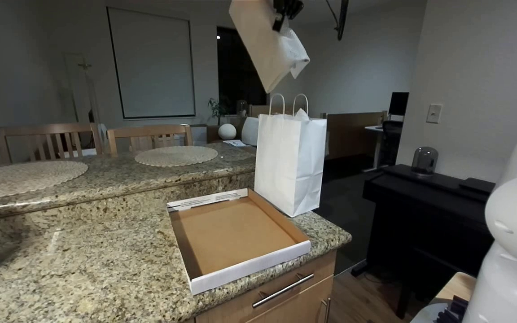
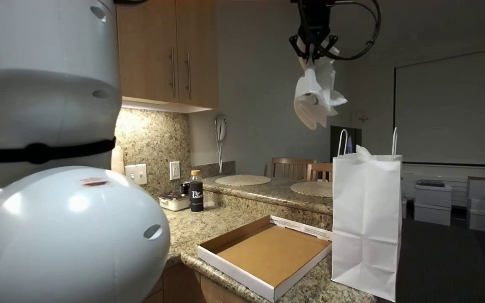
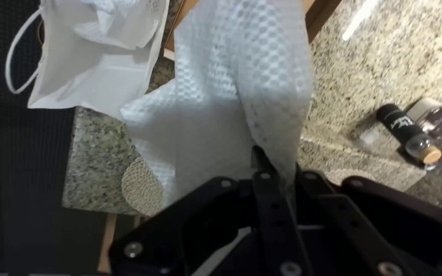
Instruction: Put the white towels inside the white paper bag
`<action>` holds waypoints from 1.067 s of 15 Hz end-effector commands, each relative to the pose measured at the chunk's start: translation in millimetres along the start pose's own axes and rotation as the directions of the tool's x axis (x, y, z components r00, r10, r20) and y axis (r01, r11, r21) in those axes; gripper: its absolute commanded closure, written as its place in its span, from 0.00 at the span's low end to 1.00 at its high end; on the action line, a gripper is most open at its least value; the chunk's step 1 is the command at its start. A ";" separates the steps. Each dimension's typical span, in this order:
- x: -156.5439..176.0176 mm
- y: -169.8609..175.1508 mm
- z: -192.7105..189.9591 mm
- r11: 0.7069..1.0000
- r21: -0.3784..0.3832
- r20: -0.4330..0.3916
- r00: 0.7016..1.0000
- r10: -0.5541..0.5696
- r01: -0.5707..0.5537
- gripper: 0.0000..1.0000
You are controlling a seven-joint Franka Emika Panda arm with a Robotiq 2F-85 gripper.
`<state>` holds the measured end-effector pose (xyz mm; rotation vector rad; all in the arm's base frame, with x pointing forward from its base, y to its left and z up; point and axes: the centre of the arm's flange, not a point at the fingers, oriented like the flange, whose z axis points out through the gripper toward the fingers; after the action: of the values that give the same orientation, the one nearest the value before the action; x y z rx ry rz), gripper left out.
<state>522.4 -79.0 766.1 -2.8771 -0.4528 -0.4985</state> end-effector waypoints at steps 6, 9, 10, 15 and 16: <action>15.4 127.8 1.3 0.985 0.061 -0.197 0.966 0.168 -0.158 0.98; 27.0 147.2 27.6 0.984 0.036 -0.159 0.971 0.180 -0.177 0.98; 32.0 151.9 39.7 0.984 0.027 -0.139 0.974 0.178 -0.176 0.98; 37.9 164.8 91.8 0.986 -0.021 -0.055 0.985 0.164 -0.165 0.98; 32.2 165.5 100.0 0.988 -0.031 -0.038 0.988 0.150 -0.151 0.98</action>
<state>629.3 -198.7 672.6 -2.8477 -0.1777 -0.5511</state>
